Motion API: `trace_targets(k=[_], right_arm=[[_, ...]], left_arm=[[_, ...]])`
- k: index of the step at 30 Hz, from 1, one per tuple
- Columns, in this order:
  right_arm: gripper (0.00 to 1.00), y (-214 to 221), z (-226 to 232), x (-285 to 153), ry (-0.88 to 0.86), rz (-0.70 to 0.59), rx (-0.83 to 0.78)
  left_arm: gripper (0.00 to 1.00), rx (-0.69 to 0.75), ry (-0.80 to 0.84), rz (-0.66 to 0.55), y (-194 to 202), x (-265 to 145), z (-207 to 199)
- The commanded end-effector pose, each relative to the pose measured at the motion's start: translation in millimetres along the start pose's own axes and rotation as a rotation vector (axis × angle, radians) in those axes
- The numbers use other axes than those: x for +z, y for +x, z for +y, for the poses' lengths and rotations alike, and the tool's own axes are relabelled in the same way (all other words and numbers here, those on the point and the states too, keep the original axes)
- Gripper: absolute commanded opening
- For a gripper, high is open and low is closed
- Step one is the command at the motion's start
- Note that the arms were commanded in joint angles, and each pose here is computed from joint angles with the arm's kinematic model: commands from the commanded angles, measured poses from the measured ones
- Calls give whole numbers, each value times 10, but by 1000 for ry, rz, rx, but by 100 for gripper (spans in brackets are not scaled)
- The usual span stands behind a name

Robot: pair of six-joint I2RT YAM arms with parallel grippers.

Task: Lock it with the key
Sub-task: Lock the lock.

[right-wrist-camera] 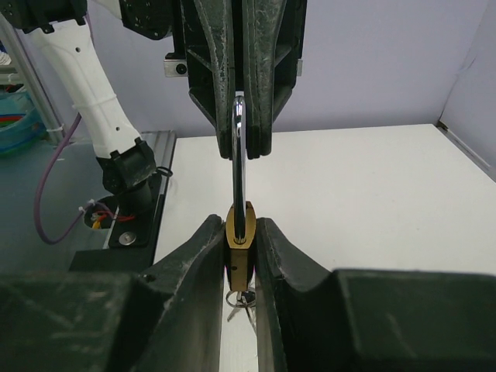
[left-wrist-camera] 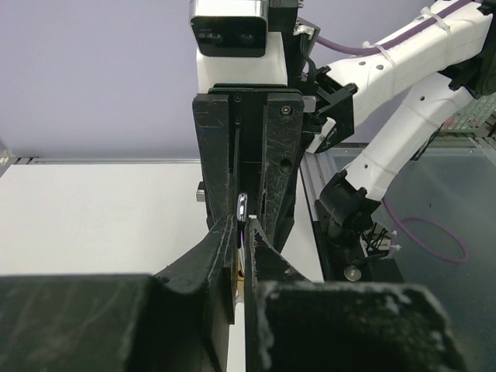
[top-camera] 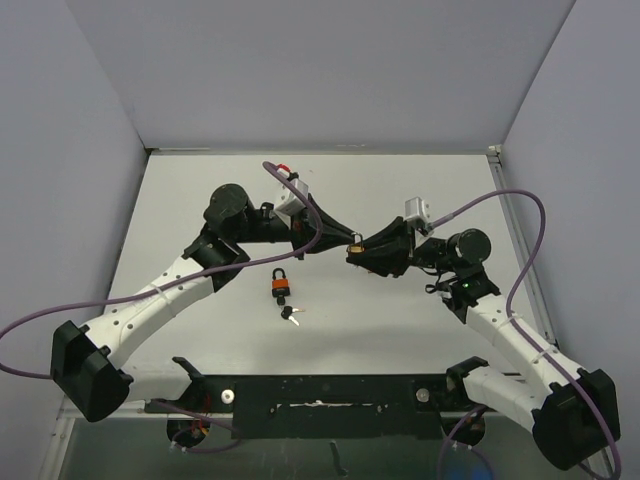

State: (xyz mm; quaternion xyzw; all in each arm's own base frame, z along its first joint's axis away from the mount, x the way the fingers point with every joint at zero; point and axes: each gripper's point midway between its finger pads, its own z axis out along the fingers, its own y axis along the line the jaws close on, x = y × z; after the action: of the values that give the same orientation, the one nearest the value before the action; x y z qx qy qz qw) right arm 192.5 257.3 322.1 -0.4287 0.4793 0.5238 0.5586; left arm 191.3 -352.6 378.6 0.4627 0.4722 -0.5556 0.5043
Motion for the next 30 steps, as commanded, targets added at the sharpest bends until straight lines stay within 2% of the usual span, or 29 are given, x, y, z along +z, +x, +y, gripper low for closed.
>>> trace_targets(k=[1, 10, 19, 30], right_arm=[[0, -485, 184, 44, -76, -91, -161], [0, -580, 201, 8, -36, -114, -204], [0, -918, -2, -31, 129, -205, -303], [0, -1165, -25, 22, 125, -256, -311]], left_arm=[[0, 45, -19, -12, -123, -32, -10], [0, 20, -10, -2, -63, -6, 6], [0, -36, 31, 17, 86, 9, -66], [0, -81, 113, 48, 239, 29, -183]])
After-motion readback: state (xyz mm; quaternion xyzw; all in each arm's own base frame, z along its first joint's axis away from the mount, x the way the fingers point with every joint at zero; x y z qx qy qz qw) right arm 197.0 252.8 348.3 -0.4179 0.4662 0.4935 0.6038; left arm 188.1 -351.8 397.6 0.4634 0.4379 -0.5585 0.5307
